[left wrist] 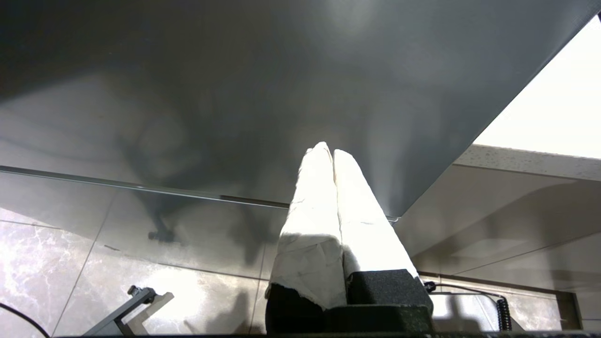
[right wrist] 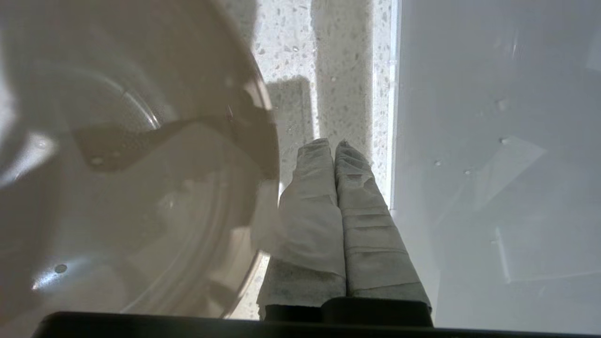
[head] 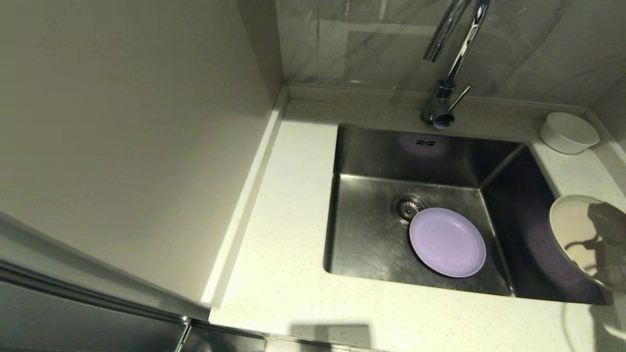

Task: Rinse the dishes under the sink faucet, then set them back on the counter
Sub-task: Put a plate back to the table from the sink

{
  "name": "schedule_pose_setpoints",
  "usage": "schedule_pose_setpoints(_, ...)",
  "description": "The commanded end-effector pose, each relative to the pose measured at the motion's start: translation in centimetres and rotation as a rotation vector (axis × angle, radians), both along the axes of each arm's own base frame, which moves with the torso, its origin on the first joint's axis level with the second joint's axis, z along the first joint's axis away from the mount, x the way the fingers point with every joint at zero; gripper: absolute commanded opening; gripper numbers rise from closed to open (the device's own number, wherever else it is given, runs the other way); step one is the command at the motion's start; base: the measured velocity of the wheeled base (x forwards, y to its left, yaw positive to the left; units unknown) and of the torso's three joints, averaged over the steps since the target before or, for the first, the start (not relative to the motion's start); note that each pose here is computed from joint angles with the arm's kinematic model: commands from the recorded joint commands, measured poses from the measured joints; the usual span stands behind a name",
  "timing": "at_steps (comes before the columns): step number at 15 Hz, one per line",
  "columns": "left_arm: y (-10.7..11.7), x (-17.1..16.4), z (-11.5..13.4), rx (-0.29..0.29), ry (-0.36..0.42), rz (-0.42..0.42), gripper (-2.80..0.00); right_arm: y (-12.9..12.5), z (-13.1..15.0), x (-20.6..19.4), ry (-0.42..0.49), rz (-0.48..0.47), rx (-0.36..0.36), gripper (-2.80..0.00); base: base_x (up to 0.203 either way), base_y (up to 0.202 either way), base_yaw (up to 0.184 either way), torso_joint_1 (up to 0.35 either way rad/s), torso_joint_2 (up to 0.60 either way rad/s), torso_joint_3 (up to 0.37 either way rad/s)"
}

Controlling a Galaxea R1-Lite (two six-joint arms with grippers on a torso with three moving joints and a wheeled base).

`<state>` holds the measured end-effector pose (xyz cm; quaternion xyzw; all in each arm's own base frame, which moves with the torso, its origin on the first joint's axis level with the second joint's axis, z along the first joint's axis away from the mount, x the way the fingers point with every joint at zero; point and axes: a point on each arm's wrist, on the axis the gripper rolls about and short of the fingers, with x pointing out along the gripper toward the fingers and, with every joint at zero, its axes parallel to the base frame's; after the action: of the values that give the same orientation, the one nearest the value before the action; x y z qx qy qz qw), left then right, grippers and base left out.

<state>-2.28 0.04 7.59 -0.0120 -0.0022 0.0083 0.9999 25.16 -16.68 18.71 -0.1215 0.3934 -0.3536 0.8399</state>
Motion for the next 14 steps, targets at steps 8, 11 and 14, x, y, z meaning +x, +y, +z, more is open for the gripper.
schedule_pose_setpoints(8,0.0,0.0,0.0,-0.001,-0.002,0.0,-2.8,1.0,2.0,2.1,-0.173,0.096,-0.084,-2.8,0.0,0.0,0.0,0.0,0.0,0.0)
schedule_pose_setpoints(11,0.0,0.0,0.0,-0.001,-0.002,0.0,-2.8,2.1,2.2,2.4,-0.179,0.133,-0.084,-2.8,0.0,0.0,0.0,0.0,0.0,0.0)
schedule_pose_setpoints(14,0.0,0.0,0.0,-0.001,-0.002,0.0,-2.8,2.8,1.7,2.2,-0.162,0.149,-0.071,-2.8,0.0,0.0,0.0,0.0,0.0,0.0)
